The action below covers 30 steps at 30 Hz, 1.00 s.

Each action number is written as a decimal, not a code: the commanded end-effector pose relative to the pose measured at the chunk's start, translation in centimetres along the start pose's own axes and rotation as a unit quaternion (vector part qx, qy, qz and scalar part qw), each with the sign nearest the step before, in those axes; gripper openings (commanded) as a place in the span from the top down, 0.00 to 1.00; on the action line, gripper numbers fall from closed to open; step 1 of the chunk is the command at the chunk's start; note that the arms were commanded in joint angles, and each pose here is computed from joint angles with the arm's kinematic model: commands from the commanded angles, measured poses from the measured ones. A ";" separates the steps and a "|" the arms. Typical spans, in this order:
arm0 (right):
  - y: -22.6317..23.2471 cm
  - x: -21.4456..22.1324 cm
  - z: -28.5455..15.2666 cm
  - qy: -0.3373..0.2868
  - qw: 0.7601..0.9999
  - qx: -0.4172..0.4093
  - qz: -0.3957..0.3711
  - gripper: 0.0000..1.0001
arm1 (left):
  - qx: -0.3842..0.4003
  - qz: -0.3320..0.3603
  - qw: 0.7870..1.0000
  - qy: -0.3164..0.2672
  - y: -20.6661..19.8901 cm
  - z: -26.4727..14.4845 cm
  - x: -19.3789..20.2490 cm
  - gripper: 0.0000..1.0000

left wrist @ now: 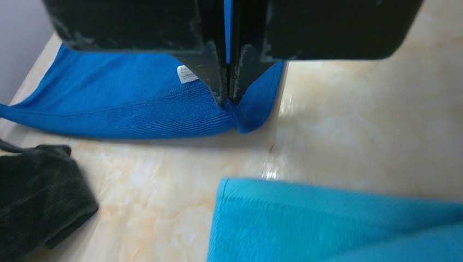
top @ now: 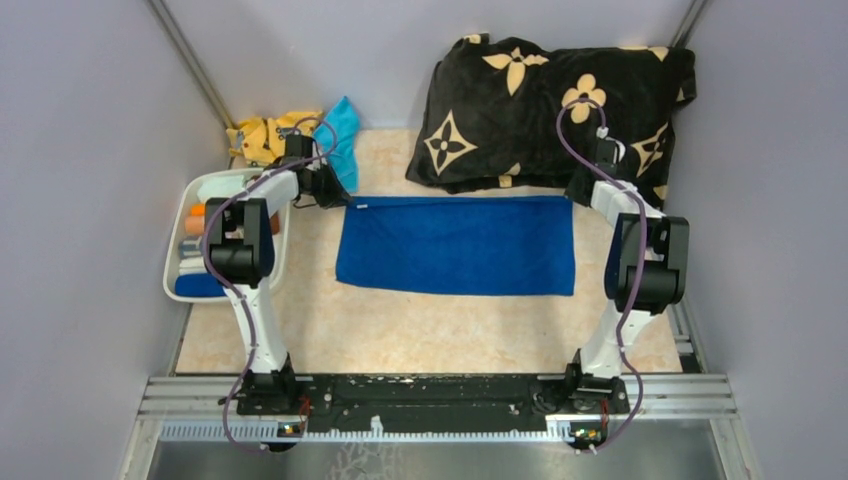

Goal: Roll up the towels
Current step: Fold the towel at the center of the board.

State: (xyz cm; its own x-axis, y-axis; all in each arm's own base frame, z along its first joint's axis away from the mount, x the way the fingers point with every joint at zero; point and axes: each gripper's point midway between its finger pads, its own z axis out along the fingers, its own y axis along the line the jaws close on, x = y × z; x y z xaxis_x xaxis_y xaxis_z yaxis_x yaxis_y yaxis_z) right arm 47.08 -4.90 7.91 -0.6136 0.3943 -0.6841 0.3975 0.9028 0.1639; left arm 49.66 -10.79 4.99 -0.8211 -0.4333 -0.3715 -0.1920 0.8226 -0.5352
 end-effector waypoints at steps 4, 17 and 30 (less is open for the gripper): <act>-1.3 -0.3 -4.3 -0.014 1.000 0.006 0.026 1.00 | 0.028 -0.017 0.999 0.001 -1.3 -3.8 1.3 0.95; -5.2 5.5 -11.4 0.017 0.996 0.063 0.059 1.00 | 0.030 -0.043 0.998 0.020 -0.7 -8.3 6.2 0.94; -9.1 11.2 -15.2 0.050 0.989 0.116 0.075 1.00 | 0.007 -0.045 0.998 0.050 2.1 -11.5 11.8 0.98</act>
State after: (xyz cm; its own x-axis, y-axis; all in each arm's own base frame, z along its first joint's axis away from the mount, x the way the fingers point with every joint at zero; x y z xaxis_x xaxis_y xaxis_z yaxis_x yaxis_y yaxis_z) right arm 27.14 -4.77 8.48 -0.6465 0.5230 -0.5553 0.5756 0.8122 0.0949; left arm 34.35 -10.84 7.43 -0.8538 -0.4688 -0.2262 -0.2714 0.7717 -0.5751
